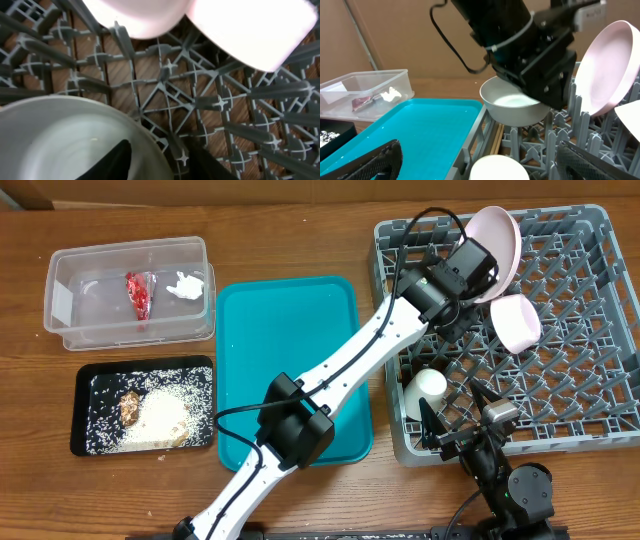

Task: Sort waste into correct bins and load items into the dishwasher

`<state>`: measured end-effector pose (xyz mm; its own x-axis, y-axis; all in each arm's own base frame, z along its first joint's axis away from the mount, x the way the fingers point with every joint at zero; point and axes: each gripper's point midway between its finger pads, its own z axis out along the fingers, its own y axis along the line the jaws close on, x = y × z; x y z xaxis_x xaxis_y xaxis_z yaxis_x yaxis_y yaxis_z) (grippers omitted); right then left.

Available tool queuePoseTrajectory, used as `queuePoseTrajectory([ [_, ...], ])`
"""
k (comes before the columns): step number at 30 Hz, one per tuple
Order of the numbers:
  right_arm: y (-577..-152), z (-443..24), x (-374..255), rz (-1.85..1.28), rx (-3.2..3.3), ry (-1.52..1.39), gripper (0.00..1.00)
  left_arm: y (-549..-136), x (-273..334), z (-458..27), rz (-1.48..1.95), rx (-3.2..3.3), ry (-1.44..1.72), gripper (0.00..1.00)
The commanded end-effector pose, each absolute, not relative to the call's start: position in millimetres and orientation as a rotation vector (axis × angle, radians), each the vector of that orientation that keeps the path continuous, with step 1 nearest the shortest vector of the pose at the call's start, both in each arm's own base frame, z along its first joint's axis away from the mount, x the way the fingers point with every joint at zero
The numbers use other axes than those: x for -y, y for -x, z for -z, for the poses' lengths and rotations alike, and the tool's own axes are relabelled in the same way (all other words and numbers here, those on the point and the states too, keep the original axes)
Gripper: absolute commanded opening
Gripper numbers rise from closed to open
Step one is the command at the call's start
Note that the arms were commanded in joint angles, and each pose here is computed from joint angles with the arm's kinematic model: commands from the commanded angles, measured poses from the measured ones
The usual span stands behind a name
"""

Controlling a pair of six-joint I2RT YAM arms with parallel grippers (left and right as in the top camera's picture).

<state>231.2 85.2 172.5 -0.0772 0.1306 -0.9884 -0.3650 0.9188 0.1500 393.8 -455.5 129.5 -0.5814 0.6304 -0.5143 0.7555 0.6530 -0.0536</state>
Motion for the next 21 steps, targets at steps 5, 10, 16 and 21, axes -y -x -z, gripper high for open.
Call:
queuePoseTrajectory([
  [5, -232.0, -170.7, -83.4, -0.409, -1.596, 0.175, 1.00, -395.8, 455.9, -112.6, 0.267, -2.400, -1.128, 0.09],
  [10, -232.0, -170.7, -83.4, -0.410, -1.596, 0.175, 1.00, -401.3, 449.8, -116.4, 0.220, -2.397, -1.102, 0.04],
  [16, -232.0, -170.7, -83.4, -0.409, -1.596, 0.175, 1.00, -408.2, 444.1, -168.8, 0.325, -2.414, -0.851, 0.04],
  [21, -232.0, -170.7, -83.4, -0.410, -1.596, 0.175, 1.00, -413.8, 433.5, -236.2, 0.574, -2.401, -0.621, 0.04],
])
